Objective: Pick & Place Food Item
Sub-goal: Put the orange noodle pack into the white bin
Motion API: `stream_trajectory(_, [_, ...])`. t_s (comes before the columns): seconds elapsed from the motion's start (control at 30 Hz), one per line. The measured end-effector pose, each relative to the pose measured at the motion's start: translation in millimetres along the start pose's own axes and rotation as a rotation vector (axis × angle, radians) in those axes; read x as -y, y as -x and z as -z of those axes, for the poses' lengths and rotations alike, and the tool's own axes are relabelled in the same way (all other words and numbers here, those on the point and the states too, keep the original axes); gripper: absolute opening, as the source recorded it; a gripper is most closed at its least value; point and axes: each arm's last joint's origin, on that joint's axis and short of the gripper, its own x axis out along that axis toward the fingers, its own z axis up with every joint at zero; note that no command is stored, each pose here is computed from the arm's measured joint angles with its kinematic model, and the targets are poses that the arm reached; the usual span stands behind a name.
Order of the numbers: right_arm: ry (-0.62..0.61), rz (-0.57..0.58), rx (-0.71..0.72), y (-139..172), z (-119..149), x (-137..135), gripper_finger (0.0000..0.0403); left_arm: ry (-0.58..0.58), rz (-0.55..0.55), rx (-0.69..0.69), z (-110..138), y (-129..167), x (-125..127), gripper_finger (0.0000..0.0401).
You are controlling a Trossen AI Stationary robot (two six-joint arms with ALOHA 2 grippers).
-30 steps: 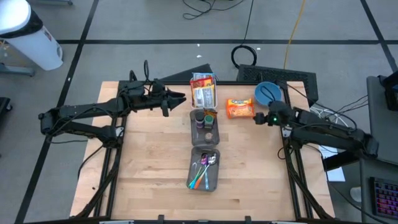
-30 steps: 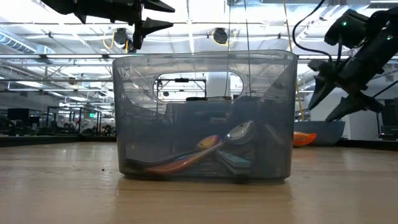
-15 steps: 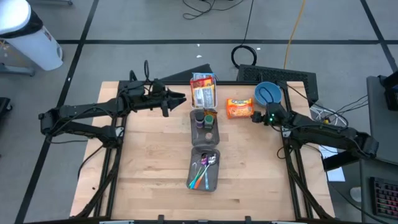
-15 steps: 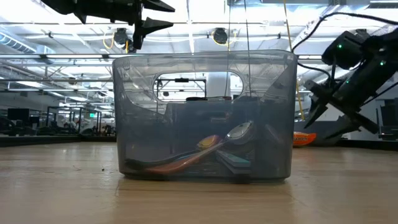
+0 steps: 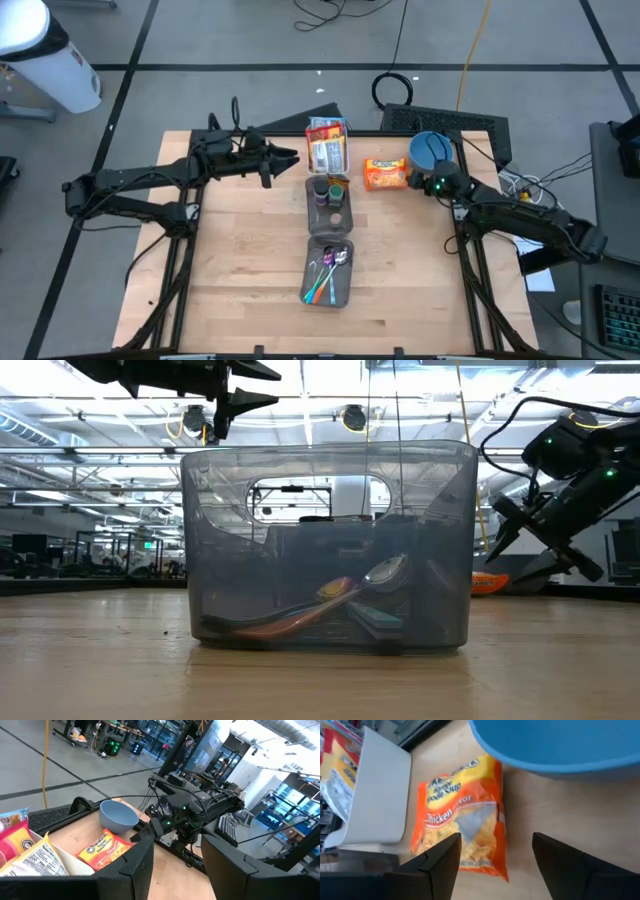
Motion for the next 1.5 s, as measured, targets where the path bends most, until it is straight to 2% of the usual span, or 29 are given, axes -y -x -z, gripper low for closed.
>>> stream_trajectory(0.3, [0.016, -0.004, -0.052, -5, 1, 0, 0.0176, -0.001, -0.023, 0.013, -3, 1, -5, 0.0170])
stream_trajectory(0.67, [0.011, 0.025, -0.107, -17, 5, 2, 0.0137, 0.006, -0.029, 0.016, -4, 1, -7, 0.0170])
stream_trajectory(0.83, [-0.006, 0.040, -0.119, -19, 6, 3, 0.0094, 0.022, -0.028, 0.016, -4, 1, -7, 0.0170])
stream_trajectory(1.07, [0.025, -0.037, -0.067, -20, 1, -4, 0.0008, 0.025, -0.028, 0.016, -4, 1, -7, 0.0170])
stream_trajectory(1.3, [0.070, -0.117, -0.113, -20, 2, -9, 0.0002, 0.028, -0.028, 0.016, -4, 1, -7, 0.0170])
stream_trajectory(1.5, [0.101, -0.271, -0.134, -16, 2, -22, 0.0001, 0.028, -0.029, 0.017, -4, 1, -7, 0.0170])
